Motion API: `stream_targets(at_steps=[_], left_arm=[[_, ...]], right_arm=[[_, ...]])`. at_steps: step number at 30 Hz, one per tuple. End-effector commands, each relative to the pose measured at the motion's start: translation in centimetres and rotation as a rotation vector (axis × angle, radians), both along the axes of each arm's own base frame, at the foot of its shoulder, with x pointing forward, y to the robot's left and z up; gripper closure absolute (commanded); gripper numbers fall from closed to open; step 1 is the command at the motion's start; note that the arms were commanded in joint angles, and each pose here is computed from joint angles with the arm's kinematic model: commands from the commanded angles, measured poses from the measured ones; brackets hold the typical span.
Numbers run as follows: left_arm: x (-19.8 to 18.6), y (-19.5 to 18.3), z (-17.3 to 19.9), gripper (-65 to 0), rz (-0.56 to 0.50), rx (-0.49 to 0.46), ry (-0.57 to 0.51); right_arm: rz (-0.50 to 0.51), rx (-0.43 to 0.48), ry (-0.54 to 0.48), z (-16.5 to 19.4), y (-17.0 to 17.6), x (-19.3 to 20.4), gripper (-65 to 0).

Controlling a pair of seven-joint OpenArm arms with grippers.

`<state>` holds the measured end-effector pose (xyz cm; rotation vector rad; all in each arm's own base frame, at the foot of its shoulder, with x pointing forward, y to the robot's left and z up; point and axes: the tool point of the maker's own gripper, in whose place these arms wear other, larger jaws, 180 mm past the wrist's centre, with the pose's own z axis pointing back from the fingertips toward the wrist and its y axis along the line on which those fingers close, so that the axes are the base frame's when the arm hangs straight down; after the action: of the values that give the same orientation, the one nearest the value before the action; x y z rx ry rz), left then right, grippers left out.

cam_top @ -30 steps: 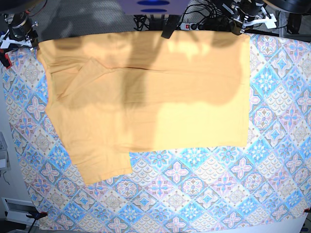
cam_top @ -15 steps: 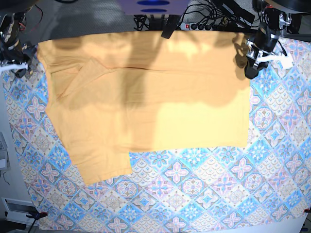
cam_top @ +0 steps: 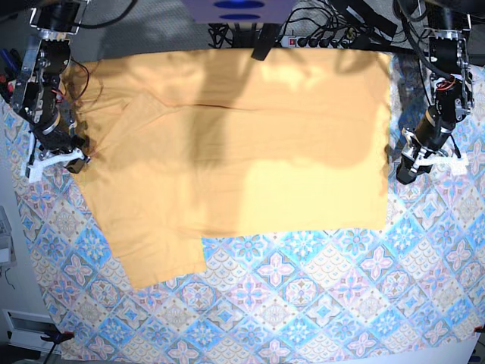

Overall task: Fold the T-shirt properly
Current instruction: 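Release the shoulder edge and move both grippers to the shirt's side edges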

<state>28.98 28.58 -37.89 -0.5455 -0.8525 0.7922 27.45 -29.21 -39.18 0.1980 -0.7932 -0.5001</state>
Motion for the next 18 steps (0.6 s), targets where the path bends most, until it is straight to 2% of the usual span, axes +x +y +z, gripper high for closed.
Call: stream_targets(at_steps=[1, 5, 11, 15, 18], left_arm=[[1.6, 0.7, 1.4, -17.5, -0.007, 0.029, -0.042], [4.4, 1.7, 0.4, -18.0, 0.001, 0.038, -0.006], [8.5, 1.7, -0.3, -18.1, -0.048, 0.062, 0.074], [10.0, 2.0, -1.3, -18.1, -0.052, 0.114, 0.126], [10.9, 1.0, -2.4, -18.1, -0.065, 0.113, 0.159]], right_arm=[[0.002, -0.022, -0.042, 1.3, -0.6, 1.2, -11.9], [0.027, -0.009, -0.051, 1.3, 0.4, 2.5, -11.8], [0.038, -0.002, -0.064, 1.5, 1.0, 3.1, -11.8], [0.038, -0.002, -0.064, 1.5, 1.0, 3.1, -11.8], [0.036, -0.003, -0.066, 1.6, 0.9, 3.1, -11.8]])
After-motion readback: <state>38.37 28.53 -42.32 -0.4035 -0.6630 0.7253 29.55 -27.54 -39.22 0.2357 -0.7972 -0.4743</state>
